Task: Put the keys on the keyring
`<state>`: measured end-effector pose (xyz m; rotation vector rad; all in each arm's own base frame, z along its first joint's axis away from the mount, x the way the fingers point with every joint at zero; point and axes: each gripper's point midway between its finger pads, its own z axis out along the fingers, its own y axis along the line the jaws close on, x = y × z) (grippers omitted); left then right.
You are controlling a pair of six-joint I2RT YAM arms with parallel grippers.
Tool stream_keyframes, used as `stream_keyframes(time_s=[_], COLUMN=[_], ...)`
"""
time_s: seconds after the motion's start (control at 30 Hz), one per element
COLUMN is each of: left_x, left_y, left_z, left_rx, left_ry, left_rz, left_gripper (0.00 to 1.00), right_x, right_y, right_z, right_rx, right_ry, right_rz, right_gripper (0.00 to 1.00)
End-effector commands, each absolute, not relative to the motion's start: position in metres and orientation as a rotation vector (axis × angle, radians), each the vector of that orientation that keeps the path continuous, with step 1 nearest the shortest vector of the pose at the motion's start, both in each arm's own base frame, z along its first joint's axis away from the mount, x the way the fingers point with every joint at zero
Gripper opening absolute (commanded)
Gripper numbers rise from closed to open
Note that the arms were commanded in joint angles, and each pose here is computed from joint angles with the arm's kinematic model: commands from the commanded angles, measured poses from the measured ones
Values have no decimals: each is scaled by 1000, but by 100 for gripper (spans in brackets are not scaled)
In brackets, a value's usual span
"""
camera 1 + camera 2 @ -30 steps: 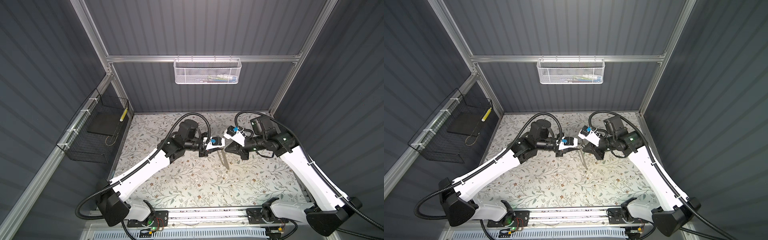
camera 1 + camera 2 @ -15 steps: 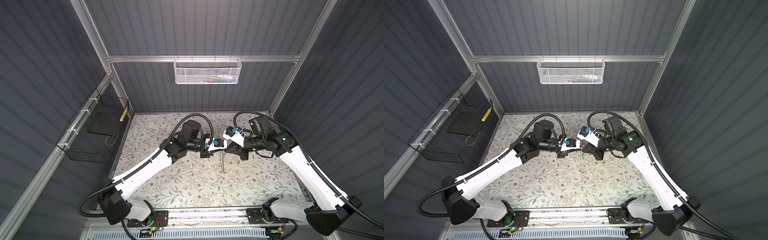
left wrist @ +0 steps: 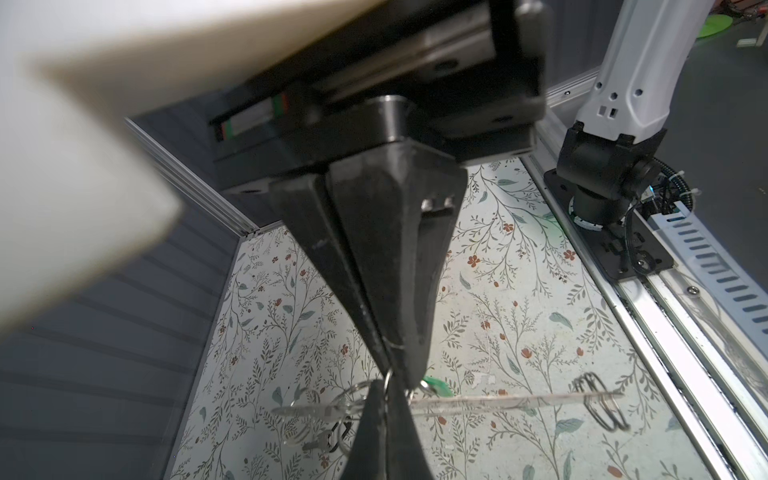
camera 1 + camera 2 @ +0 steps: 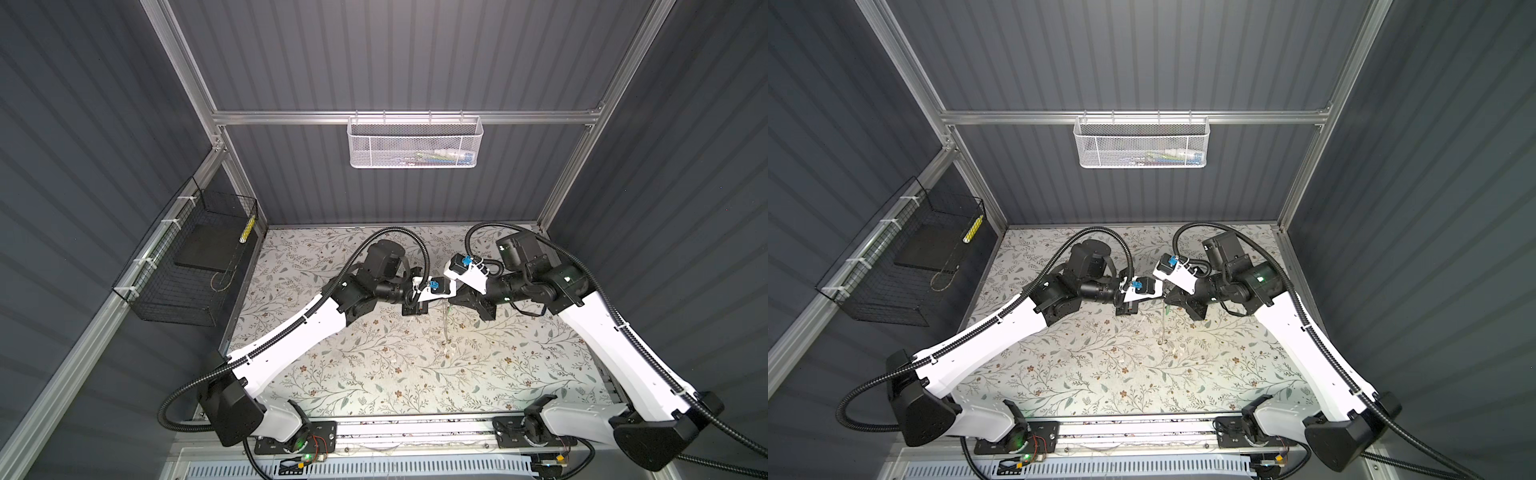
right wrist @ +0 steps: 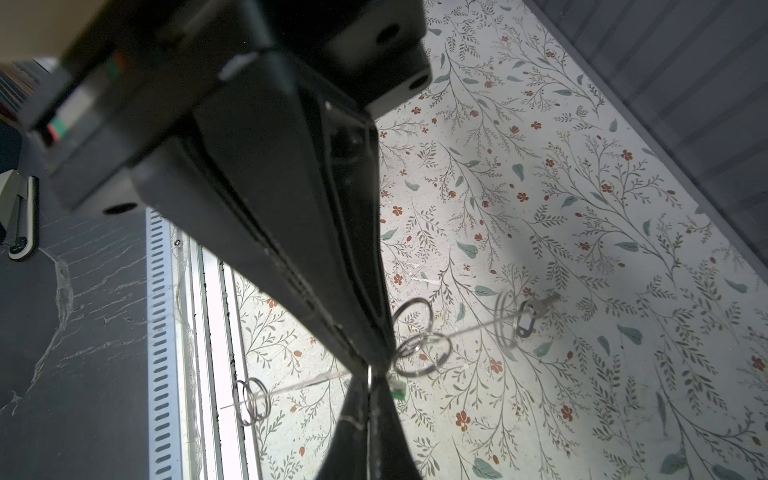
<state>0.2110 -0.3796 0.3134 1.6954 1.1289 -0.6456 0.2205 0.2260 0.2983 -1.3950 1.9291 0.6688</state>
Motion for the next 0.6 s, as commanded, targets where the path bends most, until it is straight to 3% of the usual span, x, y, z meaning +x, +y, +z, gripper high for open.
stream_keyframes(time_s=[0.0,0.2,0.57], left_x=[208,208,209], left_y=[-385,-382,-367], left_z=[319,332,364], left_rx=[1671,1553,1363], left_ry=[1128,1132,1068], left_rz=[-674,-735,-889], left_gripper=[0,0,0], right_x=[222,232,228], right_y=[230,215,208], right_z=[319,324,311], right_rx=[-1385,-1287,-1125], right_ry=[1836,1781,1719], right_rz=[649,499,528], right_gripper=[6,32,40])
